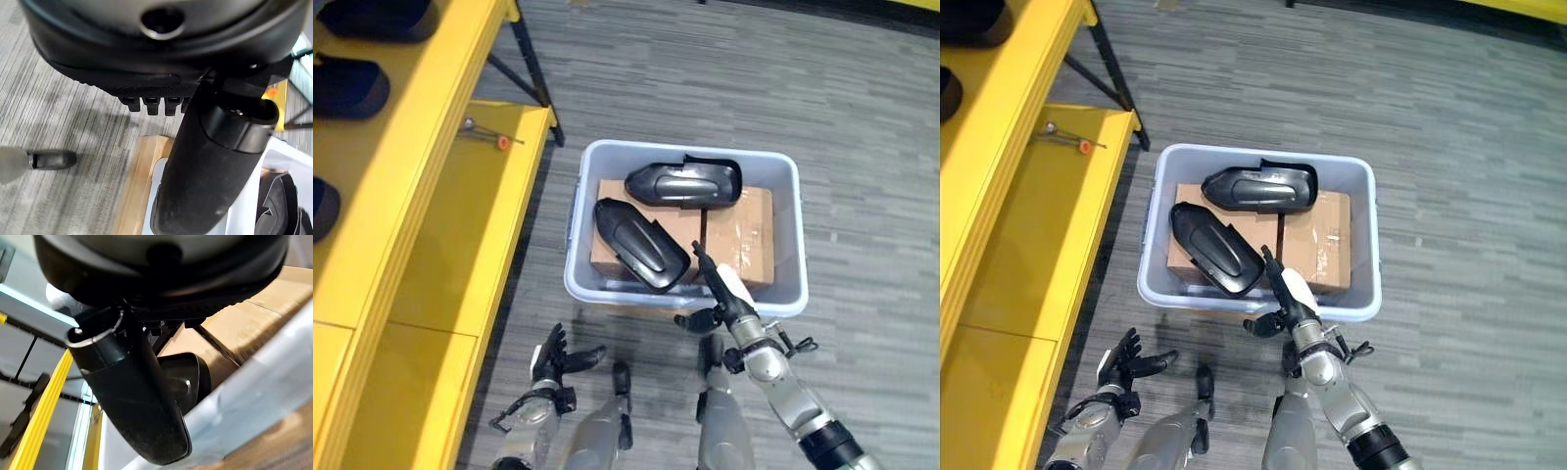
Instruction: Move parts from the plastic box to the shelf.
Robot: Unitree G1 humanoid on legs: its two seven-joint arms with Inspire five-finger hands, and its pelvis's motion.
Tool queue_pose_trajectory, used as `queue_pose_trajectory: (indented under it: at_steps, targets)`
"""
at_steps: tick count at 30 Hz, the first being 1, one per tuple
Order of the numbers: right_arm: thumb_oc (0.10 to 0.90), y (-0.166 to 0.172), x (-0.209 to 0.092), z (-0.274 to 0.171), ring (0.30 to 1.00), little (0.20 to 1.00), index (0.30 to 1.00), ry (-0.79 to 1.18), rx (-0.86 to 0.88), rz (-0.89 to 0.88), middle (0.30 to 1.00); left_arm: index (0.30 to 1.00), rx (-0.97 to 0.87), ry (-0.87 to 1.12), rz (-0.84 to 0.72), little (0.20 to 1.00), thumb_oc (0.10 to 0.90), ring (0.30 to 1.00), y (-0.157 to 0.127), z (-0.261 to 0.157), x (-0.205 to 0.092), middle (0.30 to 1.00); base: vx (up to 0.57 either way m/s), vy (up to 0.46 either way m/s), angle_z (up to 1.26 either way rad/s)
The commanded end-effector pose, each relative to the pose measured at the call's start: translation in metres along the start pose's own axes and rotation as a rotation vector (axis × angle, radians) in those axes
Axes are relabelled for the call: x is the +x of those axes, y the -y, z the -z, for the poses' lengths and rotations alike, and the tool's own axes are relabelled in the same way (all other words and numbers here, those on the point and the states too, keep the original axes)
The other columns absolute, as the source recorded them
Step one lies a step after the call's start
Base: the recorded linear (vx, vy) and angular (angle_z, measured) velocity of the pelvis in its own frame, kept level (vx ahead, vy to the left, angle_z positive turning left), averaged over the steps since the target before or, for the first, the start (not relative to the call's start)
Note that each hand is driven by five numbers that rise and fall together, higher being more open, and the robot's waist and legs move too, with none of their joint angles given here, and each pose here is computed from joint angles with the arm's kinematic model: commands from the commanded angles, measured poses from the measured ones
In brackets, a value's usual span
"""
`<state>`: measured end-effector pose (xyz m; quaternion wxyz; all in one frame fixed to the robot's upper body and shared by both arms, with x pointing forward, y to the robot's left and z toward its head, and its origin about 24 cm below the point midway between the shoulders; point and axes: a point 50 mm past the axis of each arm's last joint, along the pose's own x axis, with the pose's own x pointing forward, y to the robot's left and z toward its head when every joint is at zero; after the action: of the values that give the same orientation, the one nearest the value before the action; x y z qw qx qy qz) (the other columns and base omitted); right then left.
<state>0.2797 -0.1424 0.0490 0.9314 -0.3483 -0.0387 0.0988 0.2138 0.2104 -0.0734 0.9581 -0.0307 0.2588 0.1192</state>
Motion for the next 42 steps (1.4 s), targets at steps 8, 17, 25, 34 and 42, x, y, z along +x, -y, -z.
queue_pose_trajectory:
  at_steps: [8,17,25,34,42]
  targets:
    - [0.9,0.083,0.031,-0.074,1.0,1.0,1.0,0.352,-0.188,0.312,1.0,1.0,0.034,0.208,0.1,1.0,0.9,1.0,0.012,-0.043,-0.001,1.0,0.02,-0.19,0.09]
    - [0.9,0.114,0.051,-0.11,1.0,1.0,1.0,0.454,-0.381,0.375,1.0,1.0,0.05,0.227,0.105,1.0,0.9,1.0,0.011,-0.049,-0.001,1.0,0.0,-0.067,-0.04]
    - [0.9,0.117,0.06,-0.113,1.0,1.0,1.0,0.453,-0.653,0.316,1.0,1.0,0.053,0.26,0.109,1.0,0.9,1.0,0.012,-0.057,-0.001,1.0,0.0,-0.008,0.0]
    - [0.9,0.111,0.064,-0.127,1.0,1.0,1.0,0.526,-0.936,0.231,1.0,1.0,0.058,0.272,0.113,1.0,0.9,1.0,0.011,-0.059,0.0,1.0,0.0,0.0,0.0]
    - [0.9,0.096,0.059,-0.146,1.0,1.0,1.0,0.622,-0.992,0.207,1.0,1.0,0.06,0.276,0.109,1.0,0.9,1.0,0.014,-0.061,0.0,1.0,0.0,0.001,0.0]
